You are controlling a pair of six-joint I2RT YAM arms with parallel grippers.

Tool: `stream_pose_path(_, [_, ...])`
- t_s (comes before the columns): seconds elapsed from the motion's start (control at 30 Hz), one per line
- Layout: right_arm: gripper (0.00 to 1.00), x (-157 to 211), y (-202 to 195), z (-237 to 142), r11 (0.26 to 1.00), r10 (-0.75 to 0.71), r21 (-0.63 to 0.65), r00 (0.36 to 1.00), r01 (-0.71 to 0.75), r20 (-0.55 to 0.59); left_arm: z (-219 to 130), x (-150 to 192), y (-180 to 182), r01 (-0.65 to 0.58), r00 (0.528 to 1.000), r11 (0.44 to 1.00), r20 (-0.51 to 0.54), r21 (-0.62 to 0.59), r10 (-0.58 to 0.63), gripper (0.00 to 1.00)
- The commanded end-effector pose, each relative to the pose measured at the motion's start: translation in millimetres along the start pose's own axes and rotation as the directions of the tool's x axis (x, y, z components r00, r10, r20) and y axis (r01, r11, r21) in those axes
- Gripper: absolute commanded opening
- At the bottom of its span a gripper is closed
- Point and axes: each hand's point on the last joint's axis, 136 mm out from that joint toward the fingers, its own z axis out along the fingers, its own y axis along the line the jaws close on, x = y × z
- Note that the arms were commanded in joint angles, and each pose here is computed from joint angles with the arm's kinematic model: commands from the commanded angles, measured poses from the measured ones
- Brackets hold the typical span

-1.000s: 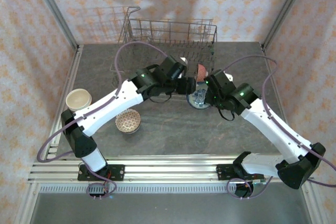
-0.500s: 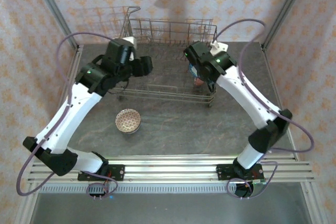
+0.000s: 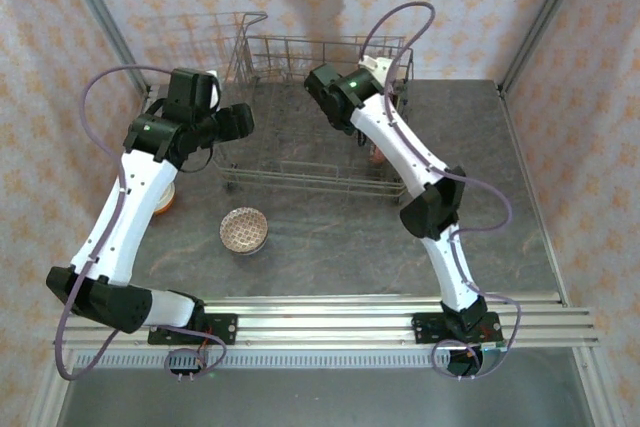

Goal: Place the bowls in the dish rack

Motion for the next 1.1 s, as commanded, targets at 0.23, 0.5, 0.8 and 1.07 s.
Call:
stream_pose_path(0.23, [0.0,-5.4,-14.5,-6.5,0.986,-0.107,0.146,0.985,0.087,0.138,16.0,12.7,-1.0,-0.037,0.997,0.998,-0.062,0.053,0.04,0.75])
stream_pose_path(0.5, [0.0,4.1,-5.2,-6.4,0.981,-0.142,0.151,0.98,0.121,0.14,19.0,9.5,24.6,-0.029,0.996,0.999,-0.079,0.025,0.031,0.76])
stream_pose_path(0.8, [0.0,7.8,-3.6,-6.8,0.971,-0.207,0.148,0.972,0.19,0.112,46.4,14.1,42.0,-0.02,0.985,1.0,-0.169,0.015,0.022,0.76])
stream_pose_path(1.07, [0.0,4.5,-9.0,-10.1,0.973,-0.199,0.137,0.974,0.184,0.105,75.7,5.4,50.8,-0.065,0.975,0.997,-0.214,-0.04,0.055,0.76])
